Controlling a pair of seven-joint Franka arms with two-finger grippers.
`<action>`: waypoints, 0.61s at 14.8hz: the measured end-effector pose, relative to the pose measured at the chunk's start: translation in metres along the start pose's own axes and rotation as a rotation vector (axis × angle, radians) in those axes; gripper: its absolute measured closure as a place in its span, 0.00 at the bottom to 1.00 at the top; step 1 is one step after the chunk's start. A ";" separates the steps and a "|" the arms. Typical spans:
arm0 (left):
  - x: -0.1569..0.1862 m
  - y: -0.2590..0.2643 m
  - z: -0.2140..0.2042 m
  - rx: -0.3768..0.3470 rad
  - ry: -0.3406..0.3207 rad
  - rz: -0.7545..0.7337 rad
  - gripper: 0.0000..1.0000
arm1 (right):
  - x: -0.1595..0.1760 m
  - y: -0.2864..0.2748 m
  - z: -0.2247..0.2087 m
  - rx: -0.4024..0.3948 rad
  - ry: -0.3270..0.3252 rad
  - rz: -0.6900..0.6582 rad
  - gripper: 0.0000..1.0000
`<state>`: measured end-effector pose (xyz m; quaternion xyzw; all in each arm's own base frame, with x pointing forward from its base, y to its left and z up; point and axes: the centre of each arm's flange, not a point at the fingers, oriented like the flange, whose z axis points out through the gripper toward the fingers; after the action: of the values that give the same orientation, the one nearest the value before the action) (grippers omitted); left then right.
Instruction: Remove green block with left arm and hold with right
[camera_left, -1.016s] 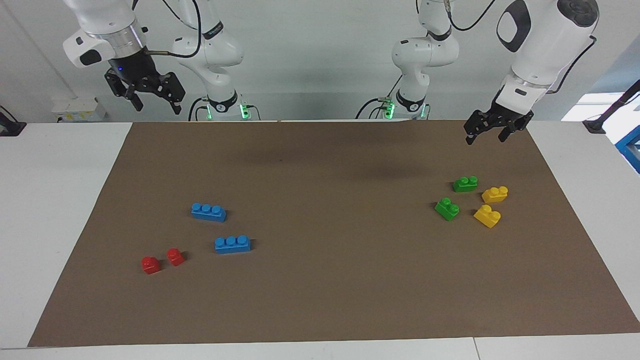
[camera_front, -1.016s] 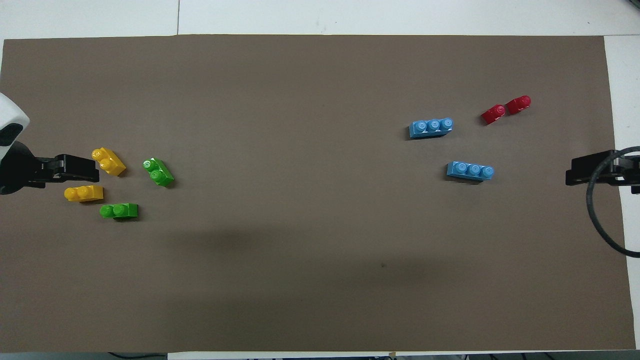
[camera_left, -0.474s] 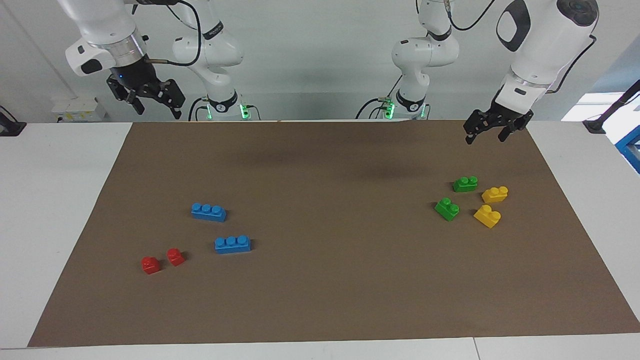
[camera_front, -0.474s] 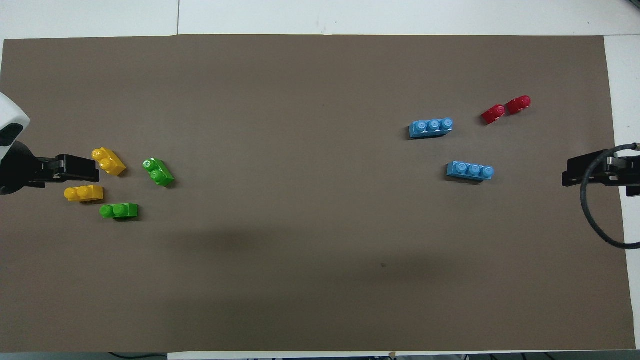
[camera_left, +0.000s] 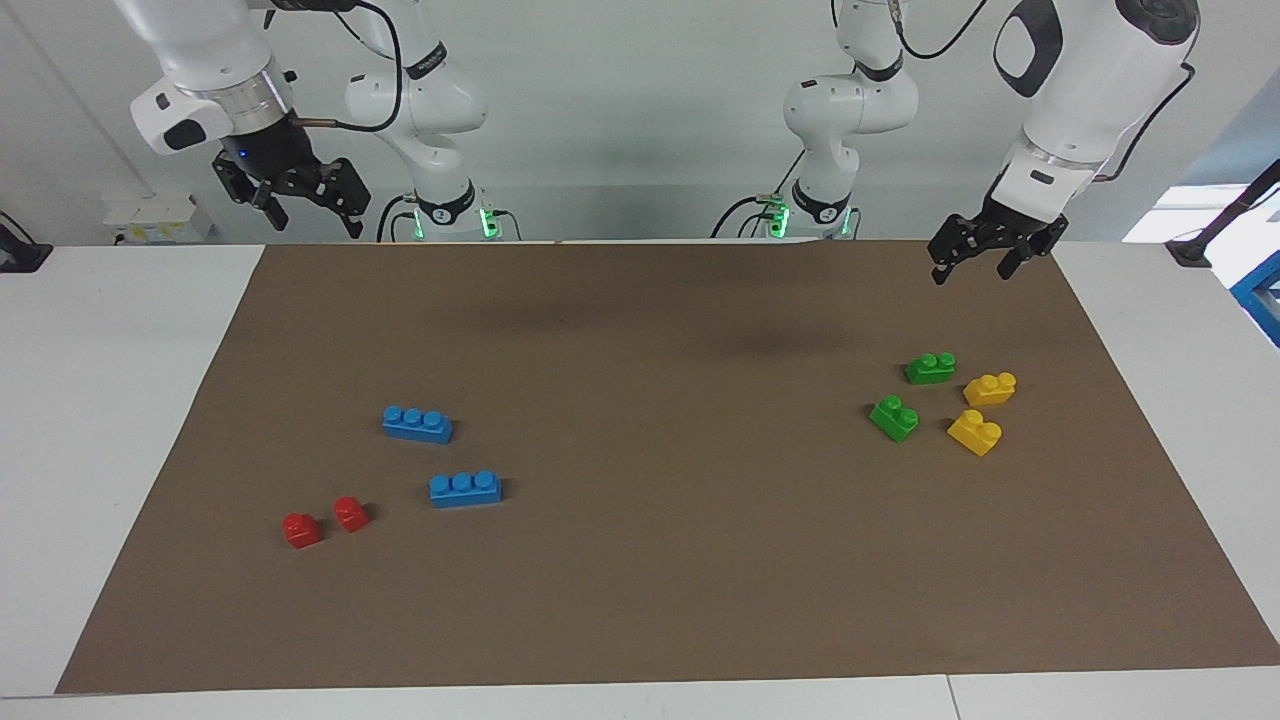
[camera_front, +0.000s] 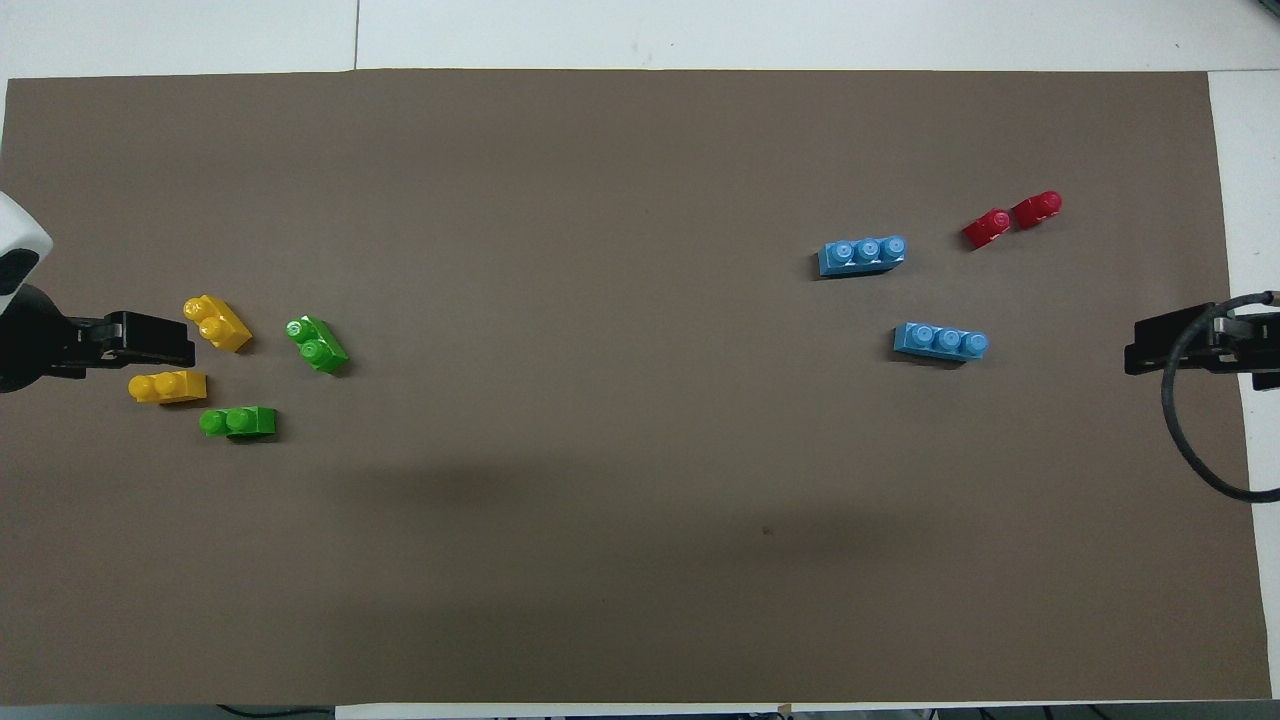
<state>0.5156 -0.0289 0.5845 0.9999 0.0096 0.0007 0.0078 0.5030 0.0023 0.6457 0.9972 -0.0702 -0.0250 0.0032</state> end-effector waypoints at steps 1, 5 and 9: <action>0.000 0.000 0.000 0.000 0.000 0.000 0.00 | 0.000 0.001 0.000 -0.008 0.002 -0.007 0.00; 0.000 0.000 0.000 0.000 -0.001 0.000 0.00 | 0.001 0.003 0.001 -0.018 0.002 -0.008 0.00; 0.000 0.000 0.000 0.000 0.000 0.000 0.00 | 0.000 0.002 0.001 -0.018 0.001 -0.010 0.00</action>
<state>0.5154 -0.0289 0.5849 0.9999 0.0095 0.0005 0.0077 0.5032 0.0006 0.6447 0.9975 -0.0651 -0.0249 0.0123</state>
